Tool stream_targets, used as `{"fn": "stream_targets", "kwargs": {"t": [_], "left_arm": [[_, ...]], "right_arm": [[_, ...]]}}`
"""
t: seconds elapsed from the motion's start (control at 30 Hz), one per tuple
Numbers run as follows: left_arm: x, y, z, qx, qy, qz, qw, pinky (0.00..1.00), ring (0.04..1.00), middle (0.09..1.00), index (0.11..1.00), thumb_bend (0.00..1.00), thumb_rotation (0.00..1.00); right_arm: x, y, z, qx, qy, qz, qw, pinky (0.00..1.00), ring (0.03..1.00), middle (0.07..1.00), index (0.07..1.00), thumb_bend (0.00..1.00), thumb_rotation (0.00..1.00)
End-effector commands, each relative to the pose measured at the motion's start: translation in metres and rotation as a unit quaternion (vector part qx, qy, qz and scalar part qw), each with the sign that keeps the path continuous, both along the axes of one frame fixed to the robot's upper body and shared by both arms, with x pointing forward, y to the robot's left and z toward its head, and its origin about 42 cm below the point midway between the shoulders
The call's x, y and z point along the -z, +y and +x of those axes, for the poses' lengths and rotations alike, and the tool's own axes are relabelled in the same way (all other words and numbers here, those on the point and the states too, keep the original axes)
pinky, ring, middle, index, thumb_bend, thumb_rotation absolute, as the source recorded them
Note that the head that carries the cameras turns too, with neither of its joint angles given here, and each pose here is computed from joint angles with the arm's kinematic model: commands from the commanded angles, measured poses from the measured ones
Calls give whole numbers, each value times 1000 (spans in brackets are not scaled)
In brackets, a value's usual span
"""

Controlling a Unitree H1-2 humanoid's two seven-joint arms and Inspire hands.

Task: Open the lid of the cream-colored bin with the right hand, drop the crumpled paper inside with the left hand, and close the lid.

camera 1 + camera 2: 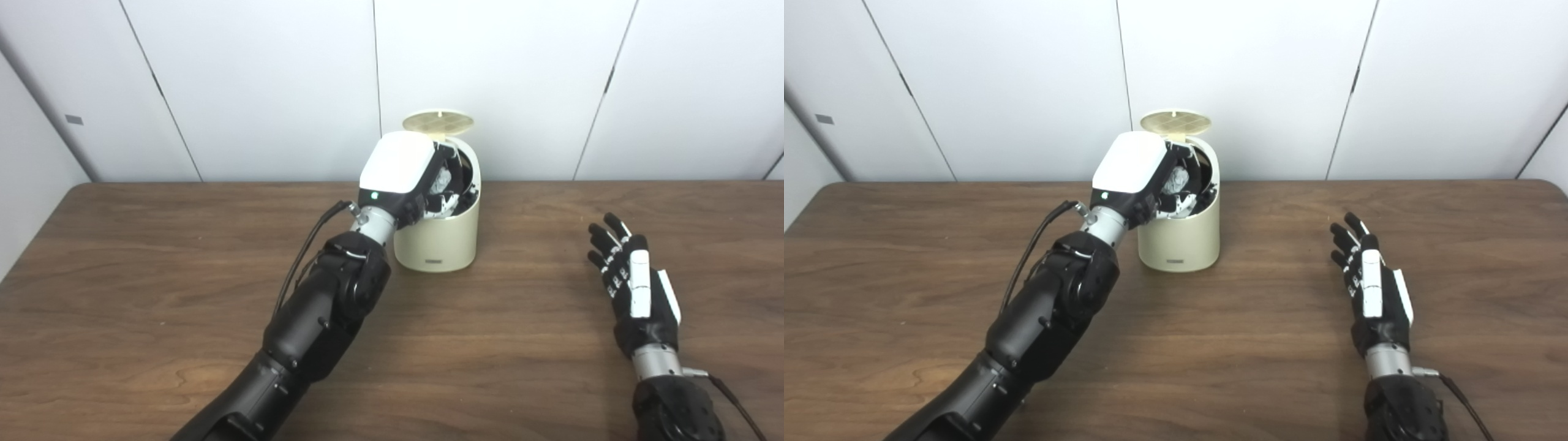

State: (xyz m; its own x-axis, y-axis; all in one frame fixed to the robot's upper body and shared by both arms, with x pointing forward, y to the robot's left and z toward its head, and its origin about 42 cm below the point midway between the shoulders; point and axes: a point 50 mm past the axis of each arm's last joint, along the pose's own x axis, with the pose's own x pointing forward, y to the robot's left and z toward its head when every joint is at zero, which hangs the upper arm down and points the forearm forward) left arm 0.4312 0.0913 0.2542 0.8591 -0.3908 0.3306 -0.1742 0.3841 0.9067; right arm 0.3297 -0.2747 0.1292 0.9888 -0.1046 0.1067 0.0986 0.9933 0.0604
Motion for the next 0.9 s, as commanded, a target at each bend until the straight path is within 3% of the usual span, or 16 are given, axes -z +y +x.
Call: {"fn": "stream_targets", "kwargs": {"t": [0.0,0.33,0.4,0.43,0.7,0.73,0.77,0.87], "left_arm": [[-17,3,6,-5,-40,-2,999,333,464,551,457,471,0],[-15,2,7,-15,-61,27,998,369,514,583,472,469,0],[-15,3,6,-15,-62,32,997,541,645,668,489,507,30],[-15,3,6,-15,-62,33,997,578,670,684,492,512,35],[-15,2,4,-14,-60,34,997,659,727,731,497,520,45],[-15,2,3,-14,-61,34,997,660,725,731,586,675,22],[-15,2,3,-15,-61,33,997,661,725,731,632,756,11],[-15,3,3,-14,-60,31,998,668,728,737,683,835,1]], "right_arm": [[-15,3,4,-12,-31,1,999,918,912,850,893,602,1000],[-19,6,0,-16,-28,-27,999,868,871,811,865,577,1000],[-20,6,0,-17,-27,-28,999,871,870,809,862,570,1000],[-20,7,0,-18,-27,-28,999,871,869,808,860,569,1000],[-23,10,-1,-18,-23,-36,999,838,843,781,836,564,1000],[-23,11,-1,-18,-23,-36,999,835,842,781,833,565,1000],[-23,11,-1,-18,-22,-35,999,837,842,781,832,565,1000],[-24,11,-1,-20,-22,-34,999,846,842,778,827,558,1000]]}}
